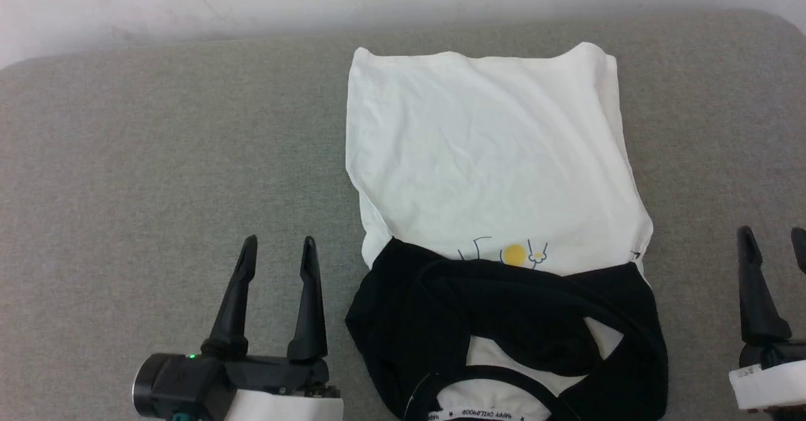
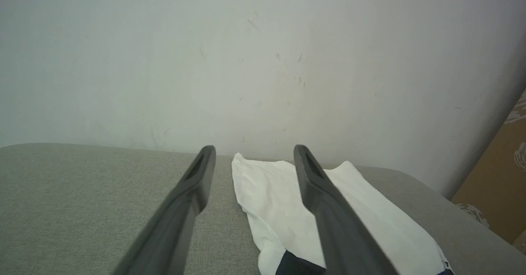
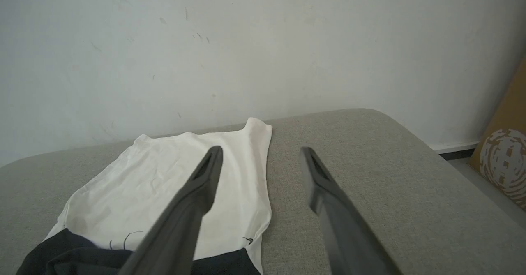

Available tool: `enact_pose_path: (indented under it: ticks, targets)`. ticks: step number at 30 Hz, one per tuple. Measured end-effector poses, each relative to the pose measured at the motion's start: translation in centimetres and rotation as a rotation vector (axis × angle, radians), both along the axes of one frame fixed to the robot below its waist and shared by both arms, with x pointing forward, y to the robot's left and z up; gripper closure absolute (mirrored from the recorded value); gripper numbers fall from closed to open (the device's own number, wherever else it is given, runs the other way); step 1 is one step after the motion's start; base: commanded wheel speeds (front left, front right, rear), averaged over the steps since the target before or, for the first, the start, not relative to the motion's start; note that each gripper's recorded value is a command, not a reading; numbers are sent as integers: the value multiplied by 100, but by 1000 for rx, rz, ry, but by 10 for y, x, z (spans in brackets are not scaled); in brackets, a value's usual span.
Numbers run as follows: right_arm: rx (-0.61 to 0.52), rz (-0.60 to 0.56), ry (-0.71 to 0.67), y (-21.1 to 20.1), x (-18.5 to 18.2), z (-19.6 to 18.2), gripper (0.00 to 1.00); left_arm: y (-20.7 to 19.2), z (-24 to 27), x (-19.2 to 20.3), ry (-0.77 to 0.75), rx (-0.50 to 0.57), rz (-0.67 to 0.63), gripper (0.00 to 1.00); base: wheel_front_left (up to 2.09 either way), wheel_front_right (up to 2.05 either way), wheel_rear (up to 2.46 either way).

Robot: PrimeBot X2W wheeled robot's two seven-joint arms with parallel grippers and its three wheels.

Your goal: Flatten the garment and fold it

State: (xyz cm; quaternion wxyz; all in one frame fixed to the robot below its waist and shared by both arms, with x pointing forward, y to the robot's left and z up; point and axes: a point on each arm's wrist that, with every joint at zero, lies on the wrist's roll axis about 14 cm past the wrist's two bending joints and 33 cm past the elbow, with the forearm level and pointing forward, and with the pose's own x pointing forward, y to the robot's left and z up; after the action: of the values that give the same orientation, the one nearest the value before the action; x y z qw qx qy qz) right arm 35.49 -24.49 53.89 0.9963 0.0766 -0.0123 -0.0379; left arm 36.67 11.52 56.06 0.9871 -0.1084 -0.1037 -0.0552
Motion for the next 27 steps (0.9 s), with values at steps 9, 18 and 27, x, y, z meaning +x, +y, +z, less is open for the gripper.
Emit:
enact_pose_path:
  ticks: [9, 18, 27]
  targets:
    - [-31, 28, -26, 4, 22, 5, 0, -17, 28, 59, -47, 127, -126, 0, 0, 0, 0]
    - [-41, 77, -33, 6, 61, -4, 0, -39, 64, 179, -17, 327, -248, 0, 0, 0, 0]
    - [-18, 103, 67, 8, 83, -55, 0, -43, 11, 273, 272, 511, -255, 0, 0, 0, 0]
